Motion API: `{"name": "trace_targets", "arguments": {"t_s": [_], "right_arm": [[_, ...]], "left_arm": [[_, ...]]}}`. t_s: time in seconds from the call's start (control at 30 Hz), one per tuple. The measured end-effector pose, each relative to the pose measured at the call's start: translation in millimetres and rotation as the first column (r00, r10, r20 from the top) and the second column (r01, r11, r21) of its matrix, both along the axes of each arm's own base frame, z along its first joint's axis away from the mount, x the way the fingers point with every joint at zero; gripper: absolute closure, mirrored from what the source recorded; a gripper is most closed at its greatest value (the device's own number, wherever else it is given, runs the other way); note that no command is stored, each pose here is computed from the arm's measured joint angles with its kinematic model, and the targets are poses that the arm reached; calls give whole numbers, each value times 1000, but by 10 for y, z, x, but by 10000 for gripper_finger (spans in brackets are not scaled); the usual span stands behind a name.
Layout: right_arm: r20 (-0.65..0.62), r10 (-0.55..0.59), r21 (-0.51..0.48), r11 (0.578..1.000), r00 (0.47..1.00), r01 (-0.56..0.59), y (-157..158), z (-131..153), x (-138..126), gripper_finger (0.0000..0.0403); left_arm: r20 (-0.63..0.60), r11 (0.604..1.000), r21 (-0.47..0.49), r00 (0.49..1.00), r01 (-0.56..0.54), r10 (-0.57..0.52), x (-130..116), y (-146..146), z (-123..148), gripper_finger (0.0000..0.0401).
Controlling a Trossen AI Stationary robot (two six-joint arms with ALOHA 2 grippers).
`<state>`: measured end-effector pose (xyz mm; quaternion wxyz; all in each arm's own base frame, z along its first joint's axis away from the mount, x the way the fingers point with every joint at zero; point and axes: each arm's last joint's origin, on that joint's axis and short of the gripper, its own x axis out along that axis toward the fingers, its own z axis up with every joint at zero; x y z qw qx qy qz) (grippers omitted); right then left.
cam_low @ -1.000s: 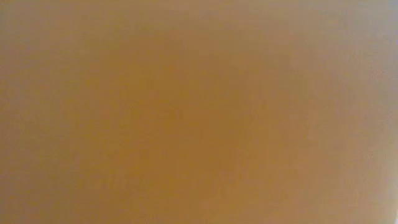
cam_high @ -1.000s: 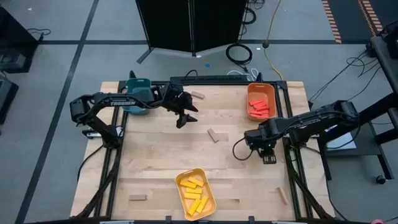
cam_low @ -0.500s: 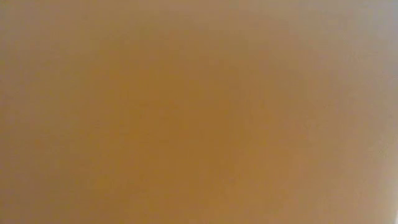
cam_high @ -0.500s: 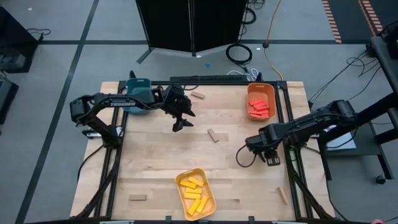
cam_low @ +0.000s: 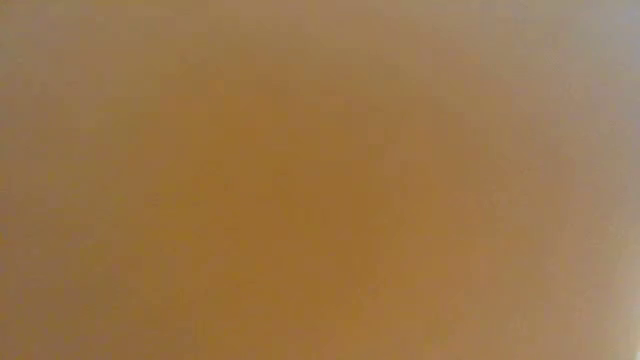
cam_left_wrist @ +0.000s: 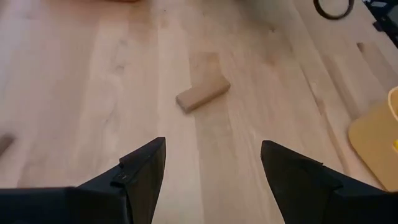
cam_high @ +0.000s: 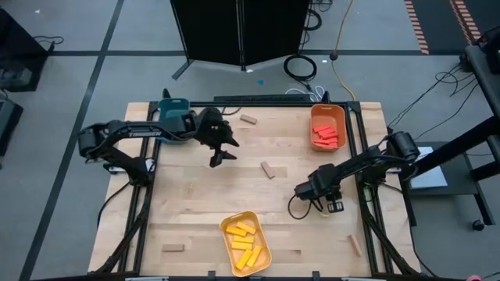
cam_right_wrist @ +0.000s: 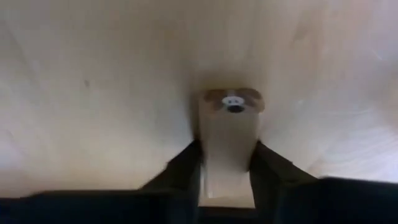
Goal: Sort blocks
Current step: Put the brown block into the blue bin
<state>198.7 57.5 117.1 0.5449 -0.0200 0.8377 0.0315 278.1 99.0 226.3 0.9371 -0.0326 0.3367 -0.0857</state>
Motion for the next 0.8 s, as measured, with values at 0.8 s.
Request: {"name": "trace_targets", "arguments": {"t_s": [0.8], "right_arm": [[991, -135, 125, 963, 23, 237, -251, 1373, 732, 386]], "left_arm": [[714, 989, -147, 692, -4, 109, 256, -766, -128, 141]]}}
